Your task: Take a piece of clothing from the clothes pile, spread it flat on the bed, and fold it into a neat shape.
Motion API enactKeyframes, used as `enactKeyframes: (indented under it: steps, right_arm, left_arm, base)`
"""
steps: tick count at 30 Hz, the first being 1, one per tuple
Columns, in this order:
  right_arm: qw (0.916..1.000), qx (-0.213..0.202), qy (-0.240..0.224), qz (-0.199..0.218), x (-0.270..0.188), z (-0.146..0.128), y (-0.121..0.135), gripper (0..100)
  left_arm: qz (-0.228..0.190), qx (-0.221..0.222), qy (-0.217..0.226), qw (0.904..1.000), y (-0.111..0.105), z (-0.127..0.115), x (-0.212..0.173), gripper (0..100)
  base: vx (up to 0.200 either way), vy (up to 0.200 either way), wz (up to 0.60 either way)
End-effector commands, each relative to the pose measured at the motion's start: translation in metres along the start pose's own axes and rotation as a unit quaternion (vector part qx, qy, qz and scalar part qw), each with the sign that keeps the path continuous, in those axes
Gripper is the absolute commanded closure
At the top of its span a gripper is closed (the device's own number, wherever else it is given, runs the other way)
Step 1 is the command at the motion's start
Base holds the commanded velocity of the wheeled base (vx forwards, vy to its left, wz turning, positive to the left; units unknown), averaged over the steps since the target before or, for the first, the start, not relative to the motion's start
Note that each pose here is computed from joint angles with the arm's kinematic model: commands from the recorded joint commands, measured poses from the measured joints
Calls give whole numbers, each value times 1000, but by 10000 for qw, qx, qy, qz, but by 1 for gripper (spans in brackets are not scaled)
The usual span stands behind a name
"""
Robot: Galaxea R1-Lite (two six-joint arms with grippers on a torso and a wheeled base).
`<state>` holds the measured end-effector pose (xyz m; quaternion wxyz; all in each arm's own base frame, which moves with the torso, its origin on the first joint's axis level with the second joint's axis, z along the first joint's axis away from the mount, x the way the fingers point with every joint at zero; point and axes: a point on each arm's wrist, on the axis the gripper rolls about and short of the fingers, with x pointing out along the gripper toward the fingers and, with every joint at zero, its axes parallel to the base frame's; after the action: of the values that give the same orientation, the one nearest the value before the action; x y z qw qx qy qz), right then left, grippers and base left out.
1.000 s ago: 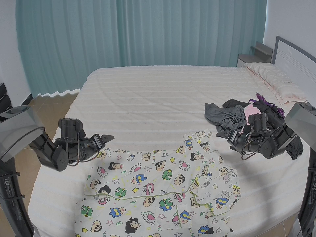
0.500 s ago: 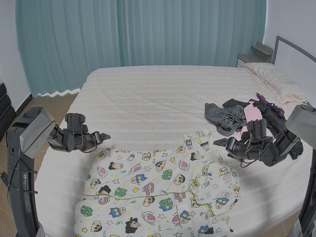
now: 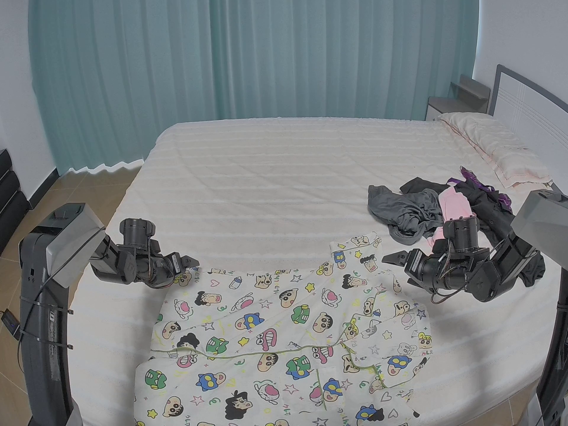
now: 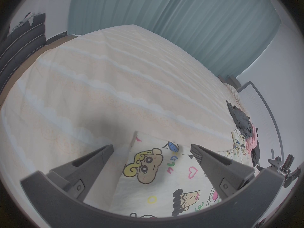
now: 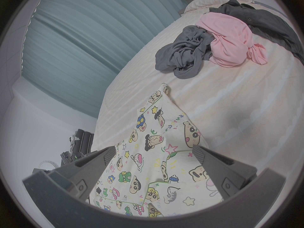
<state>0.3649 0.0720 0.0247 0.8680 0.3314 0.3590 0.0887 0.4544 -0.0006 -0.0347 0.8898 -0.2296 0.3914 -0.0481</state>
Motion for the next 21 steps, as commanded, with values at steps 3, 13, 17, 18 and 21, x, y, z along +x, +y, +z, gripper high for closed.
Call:
enactKeyframes:
  steps: [3, 13, 17, 18, 21]
  right_arm:
    - [10000, 55, 20, -5, 2, -1, -2, 0]
    - [9999, 89, 62, 12, 4, -2, -3, 0]
    - [9999, 93, 68, -4, 6, -2, -5, 0]
    - [9999, 93, 68, -4, 6, -2, -5, 0]
    - [9999, 87, 74, -8, 7, -2, -5, 0]
  left_arm:
    - [9, -8, 47, 10000, 3, -3, 5, 0]
    - [-107, 12, 106, 9999, -1, -6, 9, 100]
    - [-1, -128, 11, 9999, 14, 3, 3, 100]
    - [-1, -128, 11, 9999, 14, 3, 3, 100]
    - [25, -134, -96, 9999, 16, 8, 0, 100]
  base:
    - [0, 0, 0]
    - [0, 0, 0]
    - [0, 0, 0]
    - [0, 0, 0]
    - [0, 0, 0]
